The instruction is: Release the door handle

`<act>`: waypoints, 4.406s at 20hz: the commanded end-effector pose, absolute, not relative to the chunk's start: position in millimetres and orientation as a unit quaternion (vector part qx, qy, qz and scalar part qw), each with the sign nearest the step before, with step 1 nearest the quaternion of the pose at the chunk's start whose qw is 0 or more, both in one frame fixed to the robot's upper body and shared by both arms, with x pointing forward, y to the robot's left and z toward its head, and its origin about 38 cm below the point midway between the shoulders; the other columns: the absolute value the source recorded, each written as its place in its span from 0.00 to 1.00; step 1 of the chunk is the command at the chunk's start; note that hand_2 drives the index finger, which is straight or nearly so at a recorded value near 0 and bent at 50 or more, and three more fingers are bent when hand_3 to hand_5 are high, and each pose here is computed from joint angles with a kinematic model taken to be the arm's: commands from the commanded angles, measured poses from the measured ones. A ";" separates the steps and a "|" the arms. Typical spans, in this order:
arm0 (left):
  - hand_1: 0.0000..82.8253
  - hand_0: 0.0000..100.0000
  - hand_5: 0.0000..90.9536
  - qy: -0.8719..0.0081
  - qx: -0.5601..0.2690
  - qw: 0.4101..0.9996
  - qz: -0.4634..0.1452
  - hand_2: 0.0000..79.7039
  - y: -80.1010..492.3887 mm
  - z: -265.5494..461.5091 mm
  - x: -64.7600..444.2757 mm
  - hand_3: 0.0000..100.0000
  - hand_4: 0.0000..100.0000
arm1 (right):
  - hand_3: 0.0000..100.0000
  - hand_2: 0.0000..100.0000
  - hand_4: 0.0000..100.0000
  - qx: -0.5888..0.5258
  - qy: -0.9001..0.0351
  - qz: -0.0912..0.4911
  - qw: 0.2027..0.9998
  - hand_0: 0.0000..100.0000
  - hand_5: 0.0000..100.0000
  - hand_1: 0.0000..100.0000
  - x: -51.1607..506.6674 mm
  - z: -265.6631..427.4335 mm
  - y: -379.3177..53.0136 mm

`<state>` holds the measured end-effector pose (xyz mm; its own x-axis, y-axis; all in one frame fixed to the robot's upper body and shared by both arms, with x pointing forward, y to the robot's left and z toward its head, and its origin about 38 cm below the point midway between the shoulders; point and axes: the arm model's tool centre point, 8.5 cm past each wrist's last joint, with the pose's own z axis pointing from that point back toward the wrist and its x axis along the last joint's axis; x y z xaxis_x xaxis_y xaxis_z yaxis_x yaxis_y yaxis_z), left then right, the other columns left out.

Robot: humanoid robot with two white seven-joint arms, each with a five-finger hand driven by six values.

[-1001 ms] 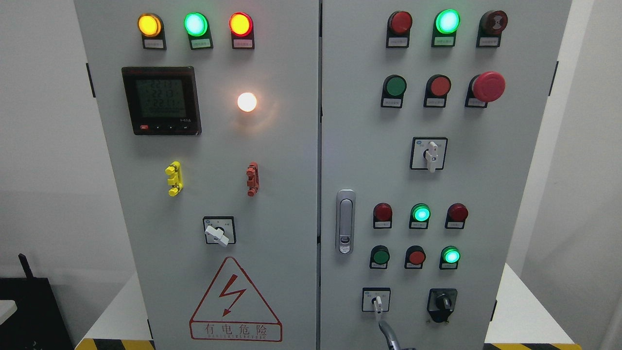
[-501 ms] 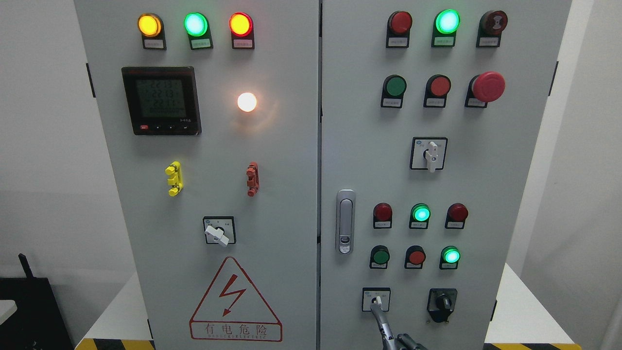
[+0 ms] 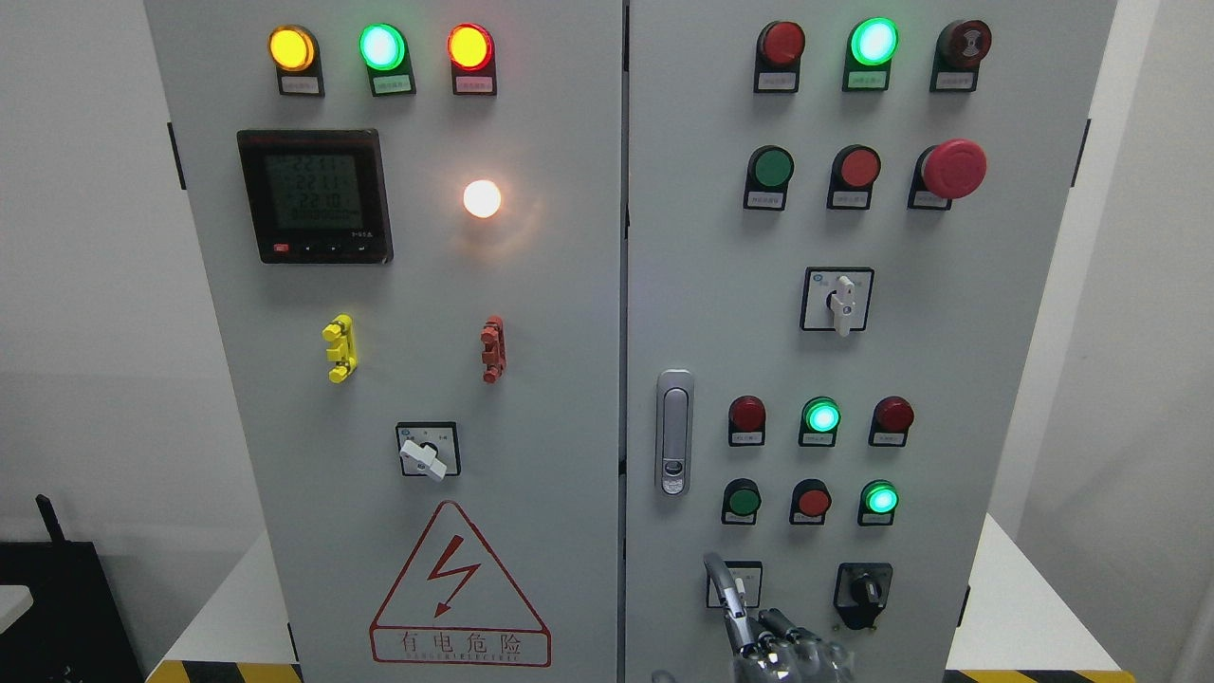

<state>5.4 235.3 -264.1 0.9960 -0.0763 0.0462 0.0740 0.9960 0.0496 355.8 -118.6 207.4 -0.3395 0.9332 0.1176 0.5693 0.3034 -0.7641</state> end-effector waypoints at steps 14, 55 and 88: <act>0.47 0.12 0.00 -0.021 0.023 0.999 -0.037 0.00 235.2 -264.0 4.2 0.00 0.00 | 0.94 0.00 0.84 -0.511 -0.734 0.339 0.293 0.31 0.98 0.27 399.5 212.6 -111.1; 0.47 0.12 0.00 -0.021 0.023 0.999 -0.037 0.00 234.2 -264.0 4.2 0.00 0.00 | 0.94 0.00 0.84 -0.509 -0.735 0.341 0.290 0.33 0.98 0.26 413.6 228.2 -97.9; 0.47 0.12 0.00 -0.021 0.023 0.999 -0.037 0.00 234.2 -264.0 4.2 0.00 0.00 | 0.94 0.00 0.84 -0.517 -0.724 0.344 0.302 0.33 0.98 0.26 416.8 225.0 -101.5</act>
<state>5.4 234.3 -264.2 0.9960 -0.0763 0.0467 0.0741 0.9961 0.0473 416.2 -101.0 225.3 -0.2872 0.9545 0.0807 0.5411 0.2312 -0.8086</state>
